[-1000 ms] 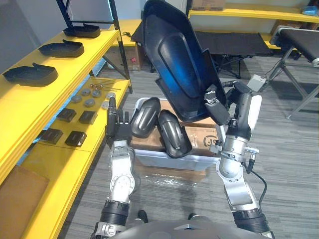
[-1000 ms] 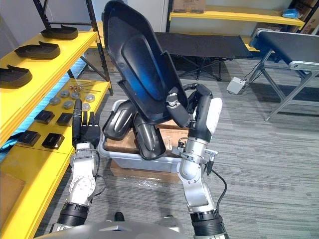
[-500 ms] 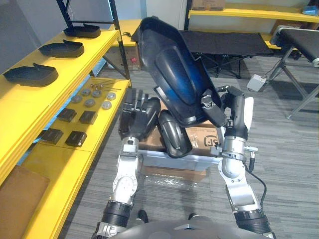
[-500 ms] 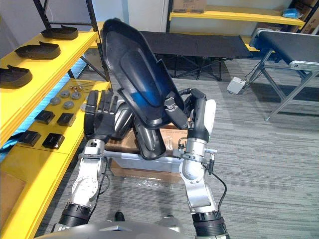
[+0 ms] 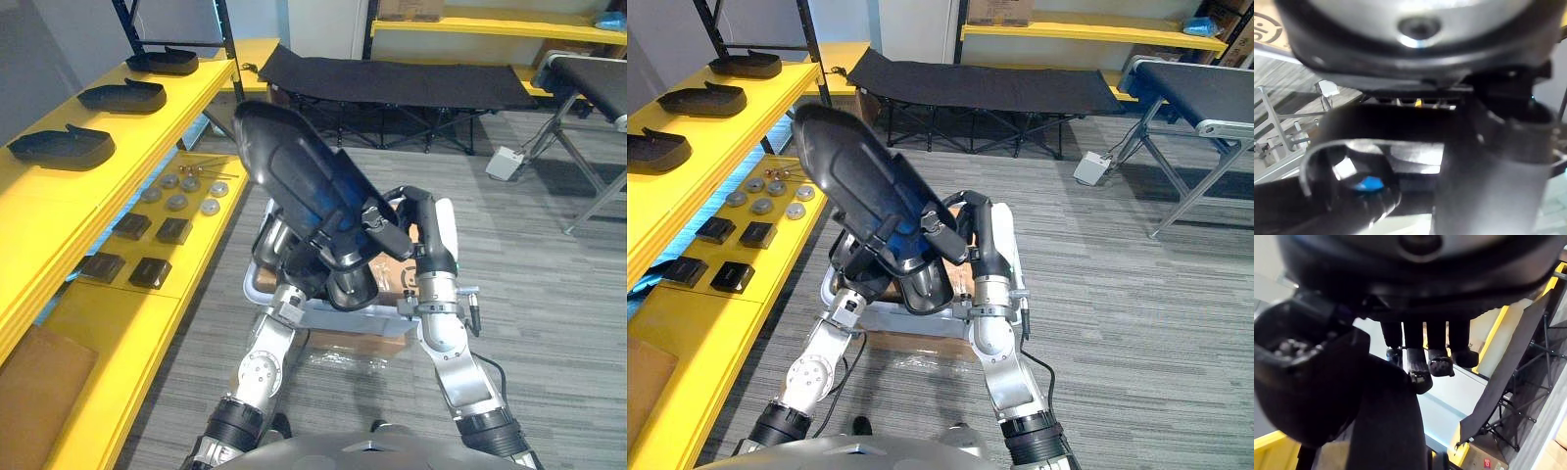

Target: Walk over and take three plastic housings, then place them on the shelf

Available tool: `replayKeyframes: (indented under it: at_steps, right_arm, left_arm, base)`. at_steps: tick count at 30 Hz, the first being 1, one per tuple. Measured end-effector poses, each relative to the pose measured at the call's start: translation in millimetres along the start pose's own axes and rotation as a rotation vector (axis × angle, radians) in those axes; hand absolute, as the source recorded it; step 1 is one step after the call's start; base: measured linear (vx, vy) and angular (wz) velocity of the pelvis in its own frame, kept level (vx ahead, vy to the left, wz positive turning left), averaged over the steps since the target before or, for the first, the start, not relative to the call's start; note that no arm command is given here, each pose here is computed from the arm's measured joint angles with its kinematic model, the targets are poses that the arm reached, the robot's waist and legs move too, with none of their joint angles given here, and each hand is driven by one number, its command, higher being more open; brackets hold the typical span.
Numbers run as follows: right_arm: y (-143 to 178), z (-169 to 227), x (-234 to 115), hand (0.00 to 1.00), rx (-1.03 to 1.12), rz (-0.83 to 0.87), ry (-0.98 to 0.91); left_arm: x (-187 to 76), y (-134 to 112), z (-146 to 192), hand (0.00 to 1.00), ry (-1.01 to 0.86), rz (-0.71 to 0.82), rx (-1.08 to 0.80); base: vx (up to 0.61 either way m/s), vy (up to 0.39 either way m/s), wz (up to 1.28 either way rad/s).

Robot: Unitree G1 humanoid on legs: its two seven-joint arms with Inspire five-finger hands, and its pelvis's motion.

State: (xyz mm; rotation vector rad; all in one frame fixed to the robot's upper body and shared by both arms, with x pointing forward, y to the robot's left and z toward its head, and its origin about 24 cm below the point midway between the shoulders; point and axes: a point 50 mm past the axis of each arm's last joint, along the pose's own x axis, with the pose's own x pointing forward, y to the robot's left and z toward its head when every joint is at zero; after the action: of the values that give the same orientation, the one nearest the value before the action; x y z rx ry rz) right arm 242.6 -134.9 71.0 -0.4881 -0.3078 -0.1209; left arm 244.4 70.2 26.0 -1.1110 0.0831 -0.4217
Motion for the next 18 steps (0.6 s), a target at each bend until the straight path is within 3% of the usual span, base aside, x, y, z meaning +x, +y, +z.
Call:
replayKeyframes:
  at_steps: [7,8,18]
  right_arm:
    - [4,1,-1,0.0,0.004,0.039,-0.001]
    - [5,1,-1,0.0,0.005,0.051,0.0]
    - [16,1,-8,0.0,0.012,0.12,0.017]
  left_arm:
    - [-1,2,3,1.0,0.006,0.02,0.092]
    - [-1,2,3,0.0,0.0,0.037,0.1]
    - [1,-5,18,0.0,-0.088,0.181,0.232]
  base:
    - [0.0,0.0,0.0]
    - [0.0,0.0,0.0]
    - [0.0,0.0,0.0]
